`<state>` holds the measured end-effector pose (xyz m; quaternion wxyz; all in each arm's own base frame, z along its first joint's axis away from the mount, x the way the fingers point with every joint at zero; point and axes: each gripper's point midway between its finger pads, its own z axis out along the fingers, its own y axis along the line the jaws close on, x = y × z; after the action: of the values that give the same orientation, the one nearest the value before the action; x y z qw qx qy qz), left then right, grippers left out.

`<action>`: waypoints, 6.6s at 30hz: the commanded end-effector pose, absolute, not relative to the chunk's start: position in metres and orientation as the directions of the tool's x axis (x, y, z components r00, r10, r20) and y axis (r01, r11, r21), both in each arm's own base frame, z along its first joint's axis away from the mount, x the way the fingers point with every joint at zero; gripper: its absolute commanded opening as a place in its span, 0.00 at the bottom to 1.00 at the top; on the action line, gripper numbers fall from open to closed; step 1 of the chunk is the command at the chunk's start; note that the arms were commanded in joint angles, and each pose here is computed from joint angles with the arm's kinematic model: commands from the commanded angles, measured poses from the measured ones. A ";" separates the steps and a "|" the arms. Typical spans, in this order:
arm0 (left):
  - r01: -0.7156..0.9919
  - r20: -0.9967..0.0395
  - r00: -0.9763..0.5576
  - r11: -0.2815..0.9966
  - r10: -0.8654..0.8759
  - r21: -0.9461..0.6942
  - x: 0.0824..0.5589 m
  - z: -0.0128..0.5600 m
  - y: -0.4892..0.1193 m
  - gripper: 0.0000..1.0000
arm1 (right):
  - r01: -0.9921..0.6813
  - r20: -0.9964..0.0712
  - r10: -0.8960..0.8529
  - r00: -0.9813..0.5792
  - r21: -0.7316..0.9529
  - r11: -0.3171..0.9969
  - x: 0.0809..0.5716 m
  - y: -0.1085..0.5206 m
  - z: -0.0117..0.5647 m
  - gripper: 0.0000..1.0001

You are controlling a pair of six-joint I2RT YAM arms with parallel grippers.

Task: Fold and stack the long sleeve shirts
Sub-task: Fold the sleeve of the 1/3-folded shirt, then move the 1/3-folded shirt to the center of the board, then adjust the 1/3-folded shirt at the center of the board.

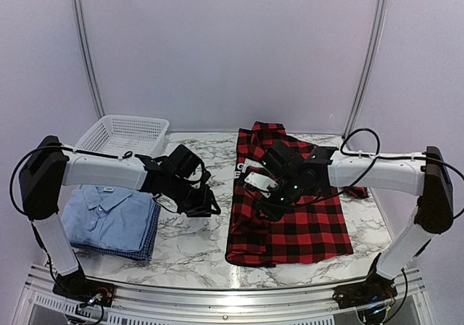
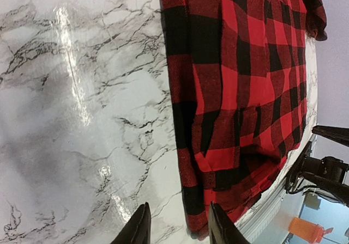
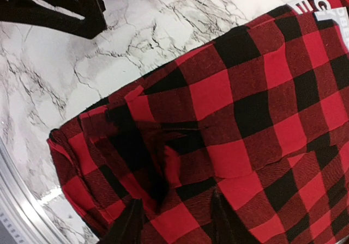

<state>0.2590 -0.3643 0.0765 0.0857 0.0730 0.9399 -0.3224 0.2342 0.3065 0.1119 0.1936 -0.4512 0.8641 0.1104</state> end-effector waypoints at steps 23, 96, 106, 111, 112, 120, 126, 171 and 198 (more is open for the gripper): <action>0.168 -0.047 -0.984 0.804 0.172 -0.570 0.171 0.022 -0.395 0.34 | -0.504 -0.701 -0.245 -0.670 0.187 0.843 0.336 0.273 0.144 0.45; 0.204 -0.172 -0.974 0.905 0.148 -0.374 0.261 0.050 -0.342 0.28 | -0.420 -0.596 0.275 -0.755 0.760 0.496 0.622 0.355 0.076 0.00; 0.190 -0.153 -0.978 0.902 0.140 -0.389 0.259 0.042 -0.344 0.28 | -0.345 -0.553 0.415 -0.722 0.808 0.477 0.656 0.333 0.060 0.00; 0.191 -0.165 -0.977 0.898 0.135 -0.397 0.262 0.045 -0.347 0.28 | -0.404 -0.572 0.371 -0.732 0.802 0.439 0.649 0.337 0.085 0.00; 0.190 -0.168 -0.977 0.897 0.132 -0.400 0.264 0.046 -0.348 0.27 | -0.427 -0.585 0.356 -0.728 0.794 0.433 0.647 0.339 0.096 0.00; 0.202 -0.200 -0.971 0.887 0.127 -0.415 0.272 0.053 -0.356 0.27 | -0.513 -0.679 0.263 -0.685 0.707 0.487 0.628 0.333 0.164 0.05; 0.209 -0.228 -0.966 0.879 0.119 -0.428 0.281 0.062 -0.364 0.27 | -0.456 -0.665 0.261 -0.699 0.696 0.554 0.624 0.304 0.148 0.05; 0.012 -0.365 -0.783 0.575 -0.503 -0.818 0.601 0.020 -0.412 0.21 | -0.366 -0.640 0.195 -0.743 0.633 0.682 0.562 0.248 0.174 0.03; 0.089 -0.505 -0.770 0.717 -0.390 -0.691 0.617 0.044 -0.365 0.35 | -0.094 -0.632 0.225 -0.742 0.431 0.898 0.441 0.130 0.136 0.19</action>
<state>0.6392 -0.3438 0.0316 0.3370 -0.1551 0.8419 -0.3919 0.4382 0.1327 0.1211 0.3336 0.0386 0.9145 0.2256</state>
